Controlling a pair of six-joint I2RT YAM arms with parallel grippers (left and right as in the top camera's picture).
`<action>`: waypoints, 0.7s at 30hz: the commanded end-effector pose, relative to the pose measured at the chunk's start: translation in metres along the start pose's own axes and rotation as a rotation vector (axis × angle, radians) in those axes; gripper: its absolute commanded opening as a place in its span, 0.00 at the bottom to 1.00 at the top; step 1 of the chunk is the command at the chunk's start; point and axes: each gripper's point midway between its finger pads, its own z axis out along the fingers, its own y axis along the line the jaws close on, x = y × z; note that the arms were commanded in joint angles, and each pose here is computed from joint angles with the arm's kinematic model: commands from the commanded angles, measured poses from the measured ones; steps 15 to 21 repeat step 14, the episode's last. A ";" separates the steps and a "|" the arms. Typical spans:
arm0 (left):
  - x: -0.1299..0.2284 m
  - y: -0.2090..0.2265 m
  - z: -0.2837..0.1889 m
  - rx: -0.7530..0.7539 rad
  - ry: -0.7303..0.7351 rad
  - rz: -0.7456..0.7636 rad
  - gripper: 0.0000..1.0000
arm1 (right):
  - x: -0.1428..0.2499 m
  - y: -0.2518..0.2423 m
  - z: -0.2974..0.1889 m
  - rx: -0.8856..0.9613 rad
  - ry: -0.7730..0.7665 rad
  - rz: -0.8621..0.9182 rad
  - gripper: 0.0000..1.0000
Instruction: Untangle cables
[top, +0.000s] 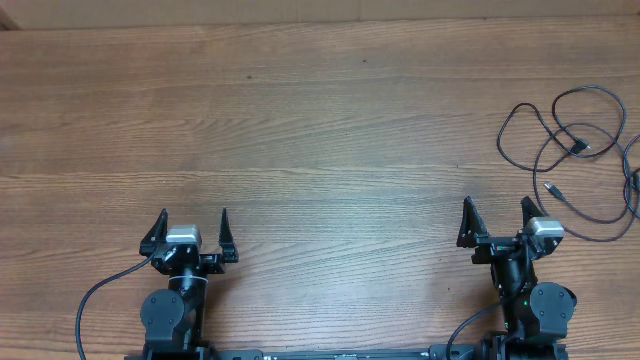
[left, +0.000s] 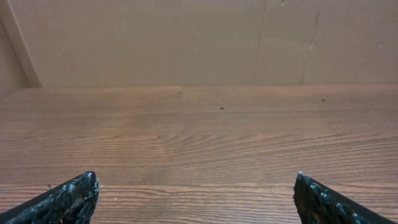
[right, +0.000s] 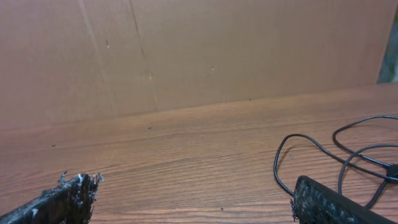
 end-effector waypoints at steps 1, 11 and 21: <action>0.000 -0.003 0.000 0.014 -0.005 -0.008 1.00 | 0.001 0.000 0.000 -0.004 -0.005 0.000 1.00; 0.000 -0.003 0.000 0.014 -0.005 -0.008 1.00 | 0.001 0.000 0.000 -0.003 -0.005 0.000 1.00; 0.000 -0.003 0.000 0.014 -0.005 -0.008 1.00 | 0.001 0.000 0.000 -0.004 -0.005 0.000 1.00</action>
